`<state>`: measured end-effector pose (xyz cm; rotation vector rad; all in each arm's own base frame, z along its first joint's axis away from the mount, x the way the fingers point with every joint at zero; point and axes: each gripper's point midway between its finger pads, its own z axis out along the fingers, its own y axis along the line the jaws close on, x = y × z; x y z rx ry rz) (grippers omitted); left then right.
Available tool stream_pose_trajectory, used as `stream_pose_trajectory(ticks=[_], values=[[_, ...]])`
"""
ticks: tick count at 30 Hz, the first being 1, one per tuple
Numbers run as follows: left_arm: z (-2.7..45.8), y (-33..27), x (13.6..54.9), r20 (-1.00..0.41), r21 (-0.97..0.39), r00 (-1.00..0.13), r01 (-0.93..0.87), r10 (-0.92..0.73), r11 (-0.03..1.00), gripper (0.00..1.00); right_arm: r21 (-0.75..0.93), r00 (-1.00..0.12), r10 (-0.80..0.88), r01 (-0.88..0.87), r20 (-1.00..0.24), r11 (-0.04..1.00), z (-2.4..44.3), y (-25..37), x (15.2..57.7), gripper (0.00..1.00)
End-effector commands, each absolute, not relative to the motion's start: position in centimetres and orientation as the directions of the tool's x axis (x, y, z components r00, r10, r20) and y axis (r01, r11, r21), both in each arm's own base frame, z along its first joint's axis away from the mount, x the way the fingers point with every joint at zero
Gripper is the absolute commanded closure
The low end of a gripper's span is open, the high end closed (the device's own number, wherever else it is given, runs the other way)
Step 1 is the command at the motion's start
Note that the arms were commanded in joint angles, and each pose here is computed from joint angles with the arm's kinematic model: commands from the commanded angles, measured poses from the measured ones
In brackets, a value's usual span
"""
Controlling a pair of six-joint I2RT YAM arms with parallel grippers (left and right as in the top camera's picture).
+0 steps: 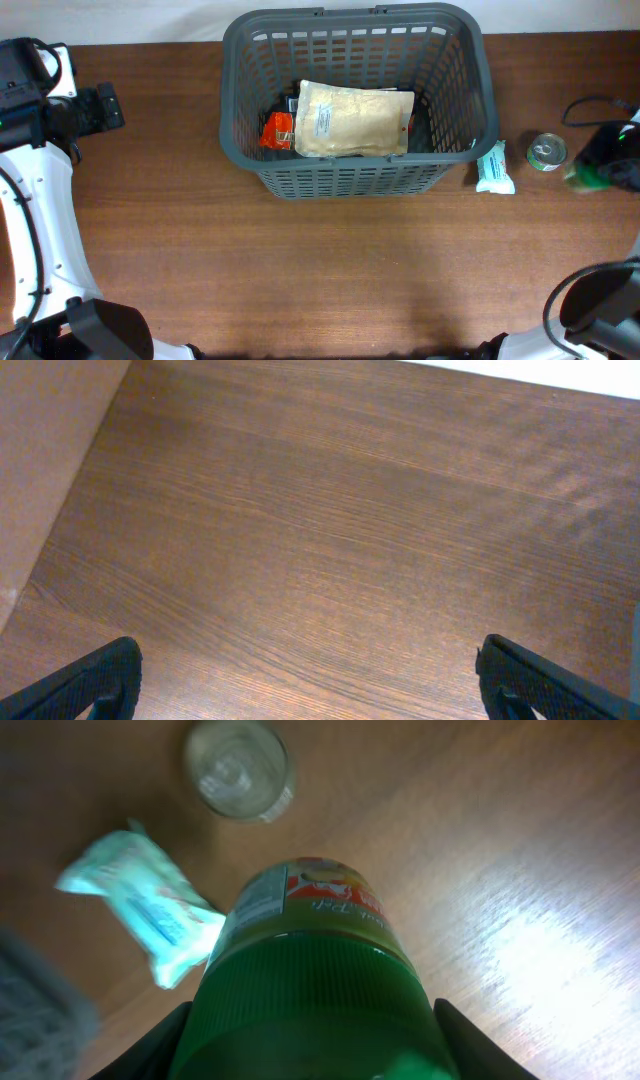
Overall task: Pack container
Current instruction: 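Lift the jar and carry it into the basket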
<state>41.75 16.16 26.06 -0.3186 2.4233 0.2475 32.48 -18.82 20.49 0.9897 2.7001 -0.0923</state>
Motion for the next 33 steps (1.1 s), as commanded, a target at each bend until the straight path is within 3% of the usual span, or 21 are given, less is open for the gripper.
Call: stream_pose_trajectory(ticks=[1,9,13,15,21,28,33], values=[[25.6,16.2,41.7,-0.64,0.077,-0.747,-0.299,-0.183,0.951,0.01,0.127,-0.674,0.604,0.616,-0.425,0.777,27.5,-18.1,33.4,0.85],[25.6,16.2,41.7,-0.64,0.077,-0.747,-0.298,-0.182,0.951,0.01,0.283,-0.506,0.502,0.449,-0.702,0.848,42.5,-13.8,31.6,0.86],[25.6,16.2,41.7,-0.64,0.077,-0.747,-0.298,-0.182,0.951,0.01,0.329,-0.42,0.447,0.325,-0.79,0.887,47.7,-10.6,29.5,0.86],[25.6,16.2,41.7,-0.64,0.077,-0.747,-0.298,-0.182,0.951,0.01,0.349,-0.4,0.43,0.262,-0.809,0.9,49.0,-8.9,28.7,0.92],[25.6,16.2,41.7,-0.64,0.077,-0.747,-0.299,-0.183,0.951,0.01,0.326,-0.441,0.299,0.015,-0.846,0.945,50.3,-3.5,28.5,0.93],[25.6,16.2,41.7,-0.64,0.077,-0.747,-0.299,-0.183,0.951,0.01,0.229,-0.497,0.051,-0.306,-0.866,0.924,49.1,3.9,31.8,0.94],[25.6,16.2,41.7,-0.64,0.077,-0.747,-0.298,-0.182,0.951,0.01,0.206,-0.565,-0.029,-0.348,-0.824,0.914,45.6,7.3,36.5,0.93]])
